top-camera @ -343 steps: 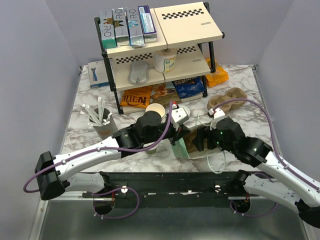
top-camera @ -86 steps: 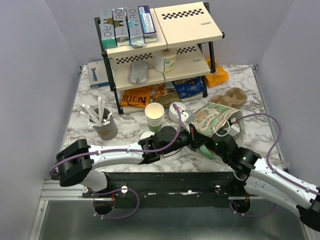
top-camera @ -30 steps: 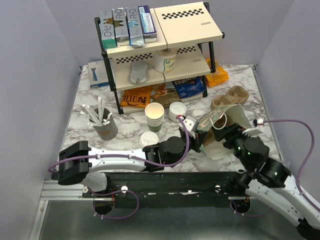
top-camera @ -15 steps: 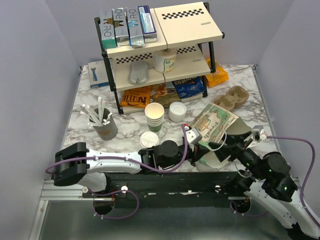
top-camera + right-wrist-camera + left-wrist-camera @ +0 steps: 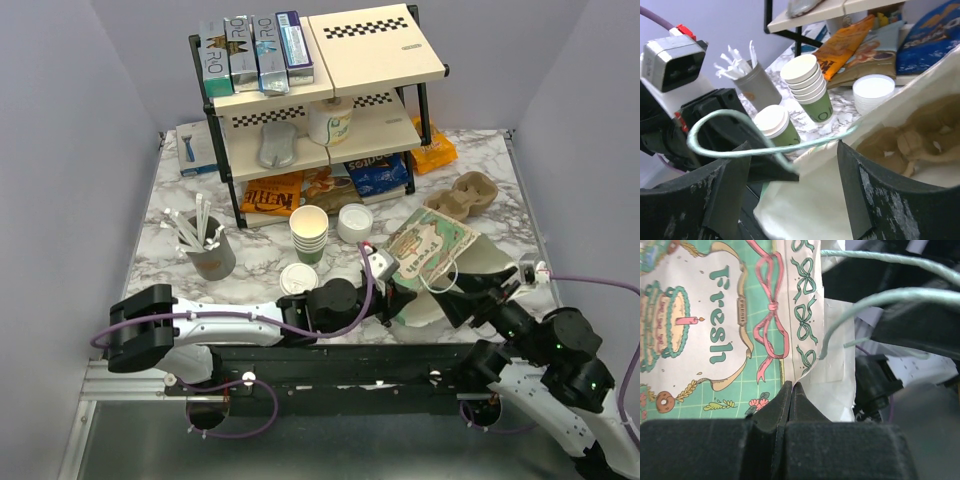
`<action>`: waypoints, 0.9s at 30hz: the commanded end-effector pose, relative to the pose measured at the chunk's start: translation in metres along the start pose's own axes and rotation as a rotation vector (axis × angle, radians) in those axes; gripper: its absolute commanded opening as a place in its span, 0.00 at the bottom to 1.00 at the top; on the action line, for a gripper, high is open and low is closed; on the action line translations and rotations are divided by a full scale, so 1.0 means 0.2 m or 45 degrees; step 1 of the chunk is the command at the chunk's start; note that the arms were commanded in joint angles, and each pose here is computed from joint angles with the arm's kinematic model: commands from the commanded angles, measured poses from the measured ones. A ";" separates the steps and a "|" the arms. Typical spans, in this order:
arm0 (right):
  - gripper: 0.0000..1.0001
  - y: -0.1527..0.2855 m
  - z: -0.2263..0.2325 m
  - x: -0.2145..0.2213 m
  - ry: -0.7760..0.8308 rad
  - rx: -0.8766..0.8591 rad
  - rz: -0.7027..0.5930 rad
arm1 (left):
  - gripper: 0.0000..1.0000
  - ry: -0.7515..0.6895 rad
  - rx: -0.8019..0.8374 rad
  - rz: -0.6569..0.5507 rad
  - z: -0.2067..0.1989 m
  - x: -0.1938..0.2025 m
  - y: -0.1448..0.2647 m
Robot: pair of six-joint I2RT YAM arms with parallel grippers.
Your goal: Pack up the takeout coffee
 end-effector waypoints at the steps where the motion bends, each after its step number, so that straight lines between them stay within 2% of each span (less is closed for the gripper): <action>1: 0.76 0.26 -0.08 -0.09 -0.177 0.139 -0.190 | 0.00 0.095 -0.166 -0.060 0.12 -0.10 -0.04; 3: 0.72 0.26 -0.11 -0.06 -0.203 0.211 -0.146 | 0.00 0.124 -0.094 -0.074 0.09 -0.13 -0.05; 4: 0.72 0.25 -0.13 -0.02 -0.194 0.265 -0.055 | 0.00 0.131 -0.085 -0.075 0.08 -0.13 -0.05; 9: 0.70 0.19 -0.16 0.03 -0.169 0.429 0.135 | 0.00 0.180 -0.076 -0.083 0.07 -0.15 -0.07; 11: 0.69 0.17 -0.19 -0.02 -0.215 0.533 0.067 | 0.00 0.187 -0.044 -0.107 0.05 -0.17 -0.07; 12: 0.63 0.17 -0.20 -0.04 -0.251 0.568 0.031 | 0.00 0.185 -0.021 -0.111 0.04 -0.17 -0.06; 14: 0.58 0.14 -0.19 -0.11 -0.300 0.579 -0.065 | 0.00 0.157 0.020 -0.124 0.03 -0.18 -0.06; 18: 0.57 0.08 -0.14 -0.22 -0.327 0.582 -0.080 | 0.00 0.064 0.038 -0.060 0.02 -0.15 -0.08; 21: 0.56 0.01 -0.17 -0.16 -0.353 0.722 0.037 | 0.00 0.034 0.124 -0.077 -0.01 -0.15 -0.07; 24: 0.48 -0.01 -0.24 -0.01 -0.504 0.952 0.124 | 0.00 0.005 0.044 -0.066 0.02 -0.15 -0.09; 25: 0.41 0.01 -0.28 0.09 -0.615 1.061 0.157 | 0.00 -0.005 0.033 -0.066 0.02 -0.14 -0.08; 27: 0.38 0.03 -0.30 0.17 -0.692 1.098 0.170 | 0.00 -0.001 0.005 -0.074 0.04 -0.13 -0.08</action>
Point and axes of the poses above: each gripper's point midway between its finger pads, its own y axis back along the fingers, its own z axis along the line the jaws close on, x = y × z, the point moved 5 cm from there along y, back along the fingers, and after that the axes turned 2 degrees about -y, right-handed, at the moved point
